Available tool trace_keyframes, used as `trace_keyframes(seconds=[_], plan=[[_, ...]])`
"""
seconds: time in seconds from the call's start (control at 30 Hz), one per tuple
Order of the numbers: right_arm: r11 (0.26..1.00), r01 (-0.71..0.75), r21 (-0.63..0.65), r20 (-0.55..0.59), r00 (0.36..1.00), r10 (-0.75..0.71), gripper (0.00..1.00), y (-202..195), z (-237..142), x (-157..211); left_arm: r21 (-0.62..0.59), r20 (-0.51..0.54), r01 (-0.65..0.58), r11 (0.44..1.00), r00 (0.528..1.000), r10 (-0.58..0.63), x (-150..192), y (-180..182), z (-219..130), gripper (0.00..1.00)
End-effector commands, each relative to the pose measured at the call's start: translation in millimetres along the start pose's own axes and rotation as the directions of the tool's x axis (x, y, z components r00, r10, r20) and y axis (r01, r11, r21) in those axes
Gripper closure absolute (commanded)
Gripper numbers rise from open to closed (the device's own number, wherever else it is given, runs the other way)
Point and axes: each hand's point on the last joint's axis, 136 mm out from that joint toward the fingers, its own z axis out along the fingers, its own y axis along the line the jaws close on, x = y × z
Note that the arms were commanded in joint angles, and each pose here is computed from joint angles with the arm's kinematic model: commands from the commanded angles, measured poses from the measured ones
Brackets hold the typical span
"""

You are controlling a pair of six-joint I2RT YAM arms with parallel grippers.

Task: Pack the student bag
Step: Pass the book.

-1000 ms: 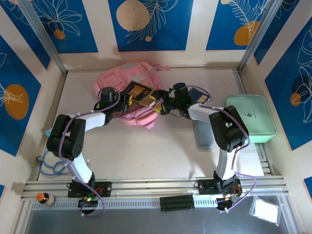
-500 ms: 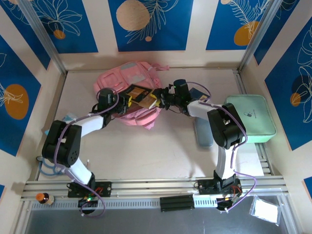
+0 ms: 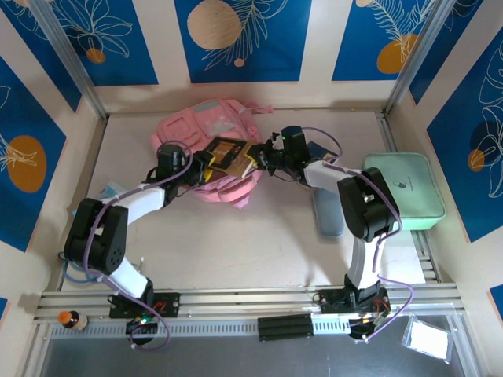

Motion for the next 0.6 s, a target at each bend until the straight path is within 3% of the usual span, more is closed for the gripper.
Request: trace_keyframes(seconds=[0.0, 0.17, 0.27, 0.43, 0.57], plan=[[0.985, 0.166, -0.054, 0.086, 0.983, -0.161, 0.99, 39, -43, -10, 0.004, -0.051, -0.178, 0.984, 0.983, 0.178, 11, -26, -14, 0.40], [0.968, 0.251, -0.006, 0.178, 0.953, -0.246, 1.00, 43, -93, -19, -0.080, -0.065, -0.371, 0.925, 0.928, 0.367, 13, -34, -28, 0.28], [0.959, 0.276, 0.060, 0.234, 0.930, -0.282, 1.00, 39, -120, -23, -0.144, -0.099, -0.517, 0.844, 0.856, 0.507, 15, -36, -30, 0.24], [0.948, 0.278, 0.153, 0.305, 0.899, -0.313, 0.99, 32, -155, -33, -0.279, -0.207, -0.737, 0.615, 0.672, 0.711, 14, -31, -21, 0.21], [0.946, 0.281, 0.161, 0.320, 0.892, -0.319, 0.99, 29, -166, -34, -0.307, -0.321, -0.835, 0.456, 0.542, 0.777, 9, -26, -5, 0.21]])
